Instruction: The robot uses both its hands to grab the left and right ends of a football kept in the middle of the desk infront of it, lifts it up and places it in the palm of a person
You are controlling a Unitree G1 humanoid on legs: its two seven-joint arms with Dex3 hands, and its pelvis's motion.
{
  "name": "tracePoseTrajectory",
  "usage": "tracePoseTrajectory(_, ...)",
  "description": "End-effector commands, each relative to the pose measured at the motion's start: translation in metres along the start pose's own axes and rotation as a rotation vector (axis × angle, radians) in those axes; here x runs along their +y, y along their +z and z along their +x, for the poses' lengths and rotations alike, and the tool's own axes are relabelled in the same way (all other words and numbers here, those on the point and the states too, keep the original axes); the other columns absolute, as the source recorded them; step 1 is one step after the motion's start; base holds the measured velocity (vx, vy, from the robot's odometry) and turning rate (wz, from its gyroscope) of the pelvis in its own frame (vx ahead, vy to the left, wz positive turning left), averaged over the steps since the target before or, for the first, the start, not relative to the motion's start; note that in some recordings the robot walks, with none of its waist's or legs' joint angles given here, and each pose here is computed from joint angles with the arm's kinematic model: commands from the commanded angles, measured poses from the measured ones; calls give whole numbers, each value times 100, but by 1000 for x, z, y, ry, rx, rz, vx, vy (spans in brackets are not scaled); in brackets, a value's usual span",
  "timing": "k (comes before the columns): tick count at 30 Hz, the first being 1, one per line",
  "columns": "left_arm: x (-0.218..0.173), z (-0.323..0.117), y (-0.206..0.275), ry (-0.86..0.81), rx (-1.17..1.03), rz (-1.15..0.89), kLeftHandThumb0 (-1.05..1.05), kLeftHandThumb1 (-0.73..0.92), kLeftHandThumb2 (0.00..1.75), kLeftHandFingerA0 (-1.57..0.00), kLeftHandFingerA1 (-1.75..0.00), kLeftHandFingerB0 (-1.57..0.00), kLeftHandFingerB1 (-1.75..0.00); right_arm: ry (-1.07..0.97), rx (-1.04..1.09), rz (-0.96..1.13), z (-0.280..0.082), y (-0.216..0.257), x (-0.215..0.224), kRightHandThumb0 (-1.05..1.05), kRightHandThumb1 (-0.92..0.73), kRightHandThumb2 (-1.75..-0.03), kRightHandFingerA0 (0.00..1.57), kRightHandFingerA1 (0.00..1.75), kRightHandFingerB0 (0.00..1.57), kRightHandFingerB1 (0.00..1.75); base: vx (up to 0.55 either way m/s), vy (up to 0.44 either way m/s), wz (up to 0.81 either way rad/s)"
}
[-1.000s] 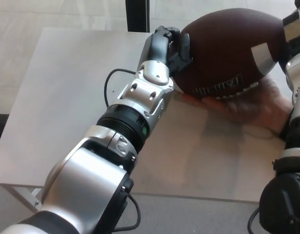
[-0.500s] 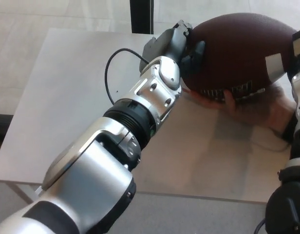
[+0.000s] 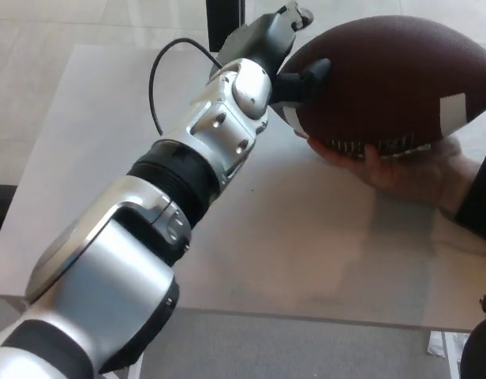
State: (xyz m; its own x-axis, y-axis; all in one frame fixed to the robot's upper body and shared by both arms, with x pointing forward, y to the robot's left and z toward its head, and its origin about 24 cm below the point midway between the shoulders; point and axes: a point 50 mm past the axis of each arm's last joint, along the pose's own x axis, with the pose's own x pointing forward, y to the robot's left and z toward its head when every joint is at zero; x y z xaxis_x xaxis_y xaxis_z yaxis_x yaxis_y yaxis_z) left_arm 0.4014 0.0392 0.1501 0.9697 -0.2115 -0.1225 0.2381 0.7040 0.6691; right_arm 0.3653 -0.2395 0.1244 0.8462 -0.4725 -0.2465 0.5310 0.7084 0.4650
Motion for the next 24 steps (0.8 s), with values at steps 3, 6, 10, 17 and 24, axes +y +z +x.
tracePoseTrajectory(3,129,-94,-72,149,-87,-203,-92,69,105,-1,-35,0,-6,277,-141,-323,-15,92,-46,-89,-85,-66,0,9,0,0,0,0,0)
tracePoseTrajectory(6,160,-158,-92,354,-167,-195,-43,43,53,-60,-40,-54,-37,272,-136,-319,-14,93,-51,-89,-85,-66,0,9,0,0,0,0,0)
tracePoseTrajectory(10,173,-210,-113,502,-193,-215,-84,74,113,0,-43,0,-16,336,-365,-443,-75,158,-97,-105,-82,-116,0,10,0,3,0,0,0)
tracePoseTrajectory(17,136,-353,-199,636,115,-343,-88,71,106,-18,-58,-4,-43,226,-507,-547,-167,188,-191,-81,-66,-100,8,48,6,39,0,0,0)
tracePoseTrajectory(24,149,-436,-237,926,281,-338,-84,88,67,-19,-58,-4,-35,-92,-531,-516,-208,188,-264,-78,-85,-66,24,43,19,29,0,0,0)
